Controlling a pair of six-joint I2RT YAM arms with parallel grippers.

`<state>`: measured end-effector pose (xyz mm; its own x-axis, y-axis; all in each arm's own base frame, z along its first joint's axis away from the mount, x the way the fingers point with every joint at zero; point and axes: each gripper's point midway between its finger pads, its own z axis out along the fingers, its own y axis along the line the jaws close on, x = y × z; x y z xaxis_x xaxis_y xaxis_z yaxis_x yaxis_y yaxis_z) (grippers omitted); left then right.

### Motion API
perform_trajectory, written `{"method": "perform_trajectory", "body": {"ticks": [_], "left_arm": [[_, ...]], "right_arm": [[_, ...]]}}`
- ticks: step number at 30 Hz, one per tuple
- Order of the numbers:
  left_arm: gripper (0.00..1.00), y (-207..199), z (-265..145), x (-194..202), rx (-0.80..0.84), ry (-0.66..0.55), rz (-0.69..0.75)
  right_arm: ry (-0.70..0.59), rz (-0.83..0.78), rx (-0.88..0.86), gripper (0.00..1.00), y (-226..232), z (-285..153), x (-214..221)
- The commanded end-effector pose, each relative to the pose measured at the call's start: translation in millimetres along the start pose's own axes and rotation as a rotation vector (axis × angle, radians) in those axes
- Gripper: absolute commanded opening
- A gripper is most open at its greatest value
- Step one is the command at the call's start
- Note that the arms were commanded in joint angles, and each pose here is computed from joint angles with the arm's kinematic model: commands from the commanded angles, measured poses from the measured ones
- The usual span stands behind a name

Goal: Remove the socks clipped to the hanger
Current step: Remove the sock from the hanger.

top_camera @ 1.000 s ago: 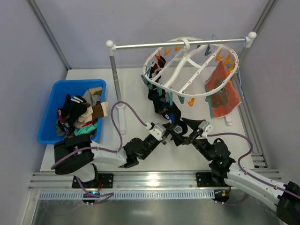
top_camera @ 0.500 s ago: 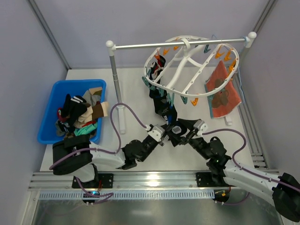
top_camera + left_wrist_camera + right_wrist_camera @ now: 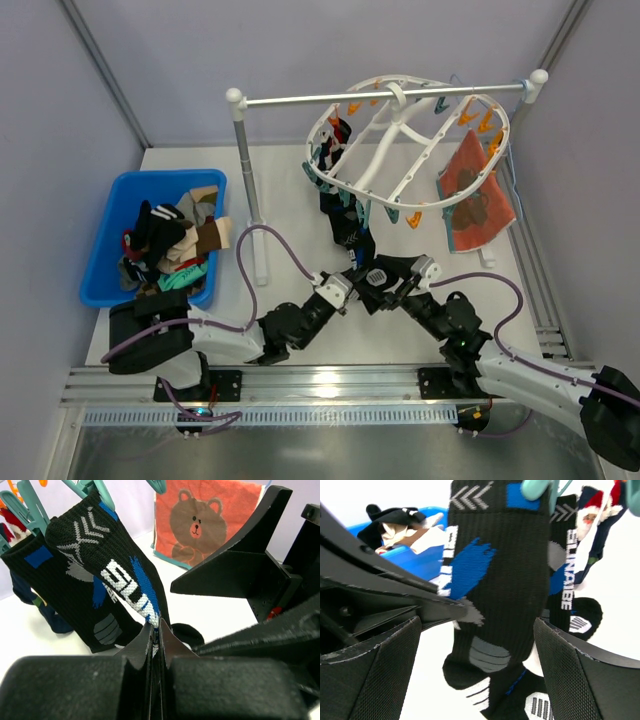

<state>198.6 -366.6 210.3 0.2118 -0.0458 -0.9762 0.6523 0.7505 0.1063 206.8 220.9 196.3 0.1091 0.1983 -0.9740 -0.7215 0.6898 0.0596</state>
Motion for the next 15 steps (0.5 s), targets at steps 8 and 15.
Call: {"method": "perform_trajectory", "body": {"ticks": [8, 15], "left_arm": [[0.00, -7.6, -20.6, -103.4, 0.071, -0.333, -0.203], [0.00, 0.0, -20.3, -103.1, 0.034, -0.335, -0.173]], "right_arm": [[0.104, -0.005, 0.120, 0.92, -24.6, -31.6, 48.4], [0.154, -0.013, 0.110, 0.92, -22.9, -27.1, 57.1]]}}
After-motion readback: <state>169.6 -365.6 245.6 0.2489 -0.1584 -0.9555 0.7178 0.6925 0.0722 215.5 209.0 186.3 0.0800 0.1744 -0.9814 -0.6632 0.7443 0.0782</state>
